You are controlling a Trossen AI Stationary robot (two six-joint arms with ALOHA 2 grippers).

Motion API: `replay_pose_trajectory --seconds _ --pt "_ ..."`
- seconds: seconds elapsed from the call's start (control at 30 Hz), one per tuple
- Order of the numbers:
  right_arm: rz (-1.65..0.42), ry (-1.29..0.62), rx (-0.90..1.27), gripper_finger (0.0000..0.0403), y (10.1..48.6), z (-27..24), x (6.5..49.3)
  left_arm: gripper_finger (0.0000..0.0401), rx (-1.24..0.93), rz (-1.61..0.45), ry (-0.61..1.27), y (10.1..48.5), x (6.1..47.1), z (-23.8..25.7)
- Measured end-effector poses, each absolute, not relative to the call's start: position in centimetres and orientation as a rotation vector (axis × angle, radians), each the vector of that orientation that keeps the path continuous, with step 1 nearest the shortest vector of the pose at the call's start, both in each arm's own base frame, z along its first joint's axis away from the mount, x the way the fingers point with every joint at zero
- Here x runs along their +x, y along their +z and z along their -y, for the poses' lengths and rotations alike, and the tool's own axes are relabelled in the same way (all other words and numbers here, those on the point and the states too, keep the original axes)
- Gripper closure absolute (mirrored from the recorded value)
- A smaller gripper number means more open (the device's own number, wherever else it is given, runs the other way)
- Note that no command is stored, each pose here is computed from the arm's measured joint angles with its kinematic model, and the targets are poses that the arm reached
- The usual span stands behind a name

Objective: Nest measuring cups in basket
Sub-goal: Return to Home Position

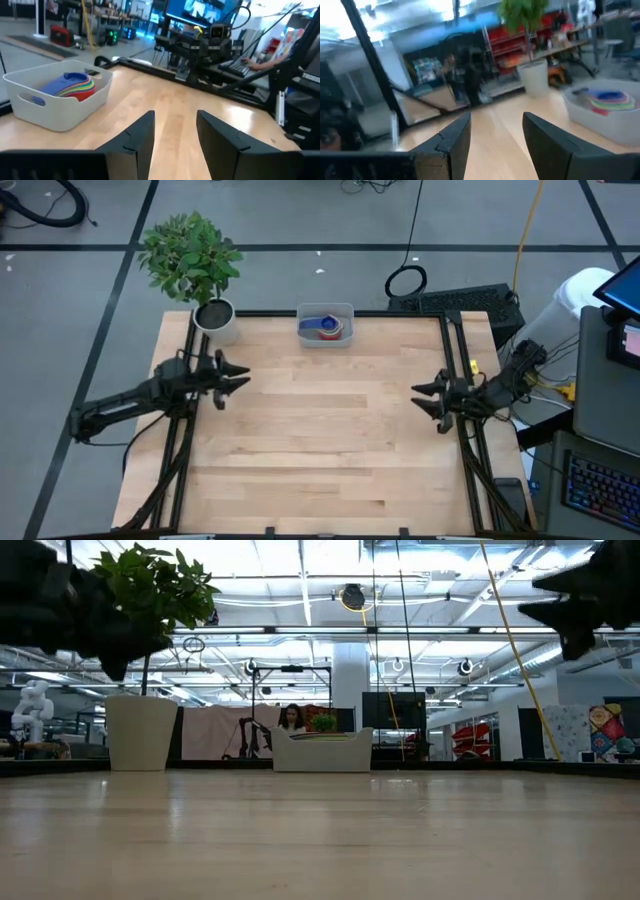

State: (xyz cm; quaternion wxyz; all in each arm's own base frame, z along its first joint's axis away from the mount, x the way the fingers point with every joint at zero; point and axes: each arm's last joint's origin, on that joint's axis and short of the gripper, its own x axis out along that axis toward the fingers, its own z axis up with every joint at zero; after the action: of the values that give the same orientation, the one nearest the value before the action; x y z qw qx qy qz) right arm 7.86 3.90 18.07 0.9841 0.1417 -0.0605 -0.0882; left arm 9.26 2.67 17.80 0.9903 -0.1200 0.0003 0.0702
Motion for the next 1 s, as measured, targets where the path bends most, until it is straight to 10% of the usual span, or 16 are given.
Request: replay_pose_trajectory --seconds 1.0 --pt "0.062 -0.177 0.168 0.0254 17.2 -0.5 9.6 0.0254 -0.198 -0.103 0.139 15.7 10.3 -4.0"
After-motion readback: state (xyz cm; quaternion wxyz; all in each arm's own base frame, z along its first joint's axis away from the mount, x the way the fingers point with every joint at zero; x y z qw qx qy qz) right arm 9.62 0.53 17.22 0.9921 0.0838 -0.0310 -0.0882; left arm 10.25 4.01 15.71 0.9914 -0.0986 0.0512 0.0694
